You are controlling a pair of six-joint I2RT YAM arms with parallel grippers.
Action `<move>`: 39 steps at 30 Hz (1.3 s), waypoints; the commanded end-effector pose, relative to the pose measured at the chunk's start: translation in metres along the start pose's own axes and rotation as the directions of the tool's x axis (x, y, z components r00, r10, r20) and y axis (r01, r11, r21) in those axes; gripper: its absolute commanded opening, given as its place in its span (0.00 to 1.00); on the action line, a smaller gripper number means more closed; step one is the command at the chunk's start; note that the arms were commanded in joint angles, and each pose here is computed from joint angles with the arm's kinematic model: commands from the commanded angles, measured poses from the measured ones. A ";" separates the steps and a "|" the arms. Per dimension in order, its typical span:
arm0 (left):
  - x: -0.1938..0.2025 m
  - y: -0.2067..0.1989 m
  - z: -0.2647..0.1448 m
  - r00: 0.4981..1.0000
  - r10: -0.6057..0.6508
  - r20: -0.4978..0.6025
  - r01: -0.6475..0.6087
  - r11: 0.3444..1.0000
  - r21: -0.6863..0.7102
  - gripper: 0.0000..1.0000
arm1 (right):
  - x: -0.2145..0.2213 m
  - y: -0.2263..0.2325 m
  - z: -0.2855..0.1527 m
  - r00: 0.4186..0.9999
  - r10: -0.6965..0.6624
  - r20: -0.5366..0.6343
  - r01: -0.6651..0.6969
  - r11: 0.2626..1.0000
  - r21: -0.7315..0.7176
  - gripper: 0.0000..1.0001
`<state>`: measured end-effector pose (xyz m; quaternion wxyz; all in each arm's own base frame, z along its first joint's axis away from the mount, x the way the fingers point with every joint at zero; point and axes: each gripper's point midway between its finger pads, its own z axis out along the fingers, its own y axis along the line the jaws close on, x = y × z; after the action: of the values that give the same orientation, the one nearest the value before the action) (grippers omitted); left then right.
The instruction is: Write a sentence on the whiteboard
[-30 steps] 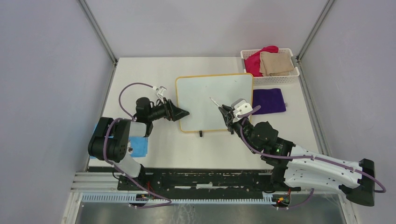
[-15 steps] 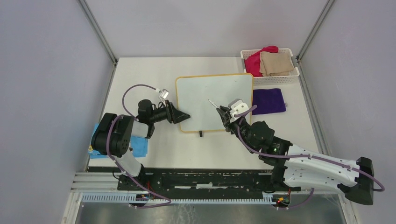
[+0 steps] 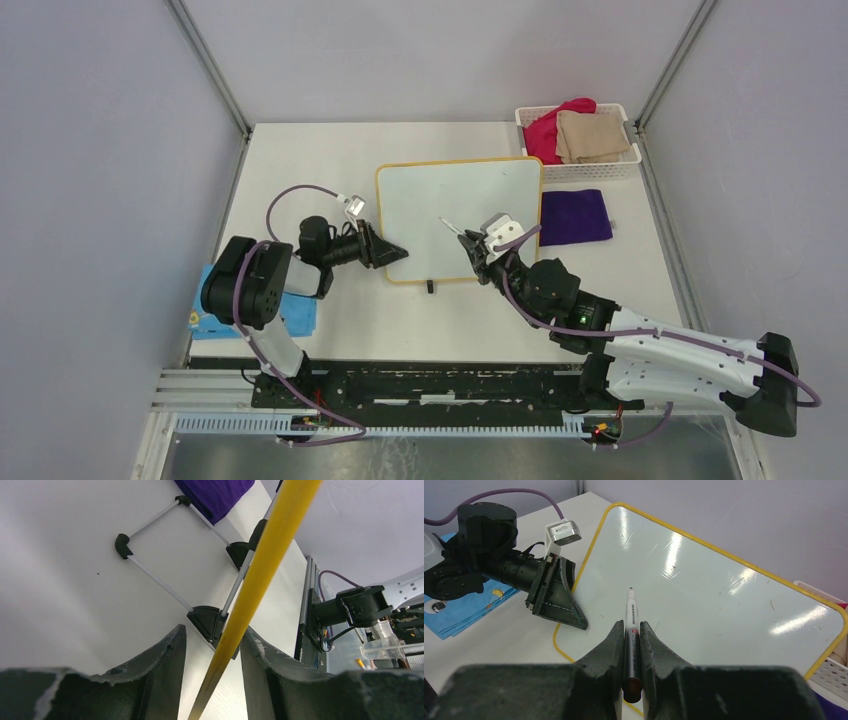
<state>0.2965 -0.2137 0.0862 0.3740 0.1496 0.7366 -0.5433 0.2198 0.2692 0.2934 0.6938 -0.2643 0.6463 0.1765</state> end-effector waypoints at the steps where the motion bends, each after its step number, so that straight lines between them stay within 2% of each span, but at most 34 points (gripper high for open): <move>1: -0.001 -0.004 0.001 0.998 0.055 0.012 -0.056 0.998 0.032 0.49 | -0.029 0.000 0.002 0.996 0.055 0.072 -0.055 0.998 -0.004 0.00; 26: 0.001 -0.003 0.003 0.999 0.042 0.011 -0.043 0.998 0.045 0.26 | -0.022 0.006 0.008 0.997 0.060 0.056 -0.059 0.998 -0.012 0.00; 39: 0.003 0.001 0.003 0.999 0.044 -0.002 -0.044 0.999 0.027 0.17 | -0.020 0.000 0.036 0.998 0.060 0.021 -0.062 0.991 0.122 0.00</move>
<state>0.2879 -0.2192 0.0853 0.3688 0.1747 0.7213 -0.5596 0.2374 0.2866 0.2769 0.6787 -0.2544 0.6739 0.1434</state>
